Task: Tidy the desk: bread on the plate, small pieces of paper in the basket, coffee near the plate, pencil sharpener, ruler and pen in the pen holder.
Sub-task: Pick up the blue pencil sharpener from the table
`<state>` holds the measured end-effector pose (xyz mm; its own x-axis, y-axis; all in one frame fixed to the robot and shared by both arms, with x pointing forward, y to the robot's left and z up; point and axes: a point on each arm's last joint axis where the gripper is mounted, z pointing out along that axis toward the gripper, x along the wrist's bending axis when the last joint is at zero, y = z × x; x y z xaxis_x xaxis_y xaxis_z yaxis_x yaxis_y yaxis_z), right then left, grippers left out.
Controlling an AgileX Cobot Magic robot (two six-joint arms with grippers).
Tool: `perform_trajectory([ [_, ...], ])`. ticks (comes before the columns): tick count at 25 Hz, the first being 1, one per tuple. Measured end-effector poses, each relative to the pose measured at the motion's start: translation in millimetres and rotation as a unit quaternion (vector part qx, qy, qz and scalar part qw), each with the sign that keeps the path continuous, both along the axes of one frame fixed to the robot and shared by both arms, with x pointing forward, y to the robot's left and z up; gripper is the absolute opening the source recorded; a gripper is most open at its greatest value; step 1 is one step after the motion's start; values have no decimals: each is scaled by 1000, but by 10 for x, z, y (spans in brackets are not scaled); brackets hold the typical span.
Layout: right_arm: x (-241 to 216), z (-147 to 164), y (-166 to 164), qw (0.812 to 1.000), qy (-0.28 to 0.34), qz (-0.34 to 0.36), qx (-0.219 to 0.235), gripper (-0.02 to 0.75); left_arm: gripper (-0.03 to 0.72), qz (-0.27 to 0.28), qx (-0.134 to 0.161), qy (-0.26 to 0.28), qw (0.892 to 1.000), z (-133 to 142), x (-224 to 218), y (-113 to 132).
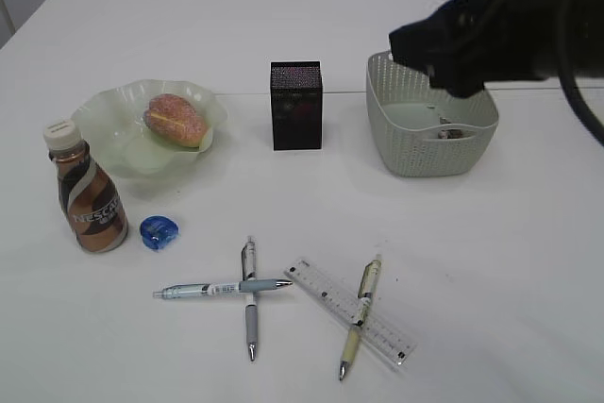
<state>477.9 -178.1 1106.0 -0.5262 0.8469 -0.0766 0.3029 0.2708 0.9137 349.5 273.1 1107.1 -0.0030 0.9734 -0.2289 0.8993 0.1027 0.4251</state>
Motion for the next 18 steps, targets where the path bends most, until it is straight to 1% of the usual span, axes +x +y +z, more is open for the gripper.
perform_trajectory([
  [2,-15,-96,-7,1000,17,-11,19,443,423,0,0,0,1000,0,0,0],
  [7,-5,-144,10,997,45,-27,62,426,423,0,0,0,1000,0,0,0],
  [12,19,-213,43,993,78,-31,83,426,423,0,1,0,1000,0,0,2],
  [18,41,-284,70,990,103,-31,87,426,423,0,0,0,1000,0,0,0],
])
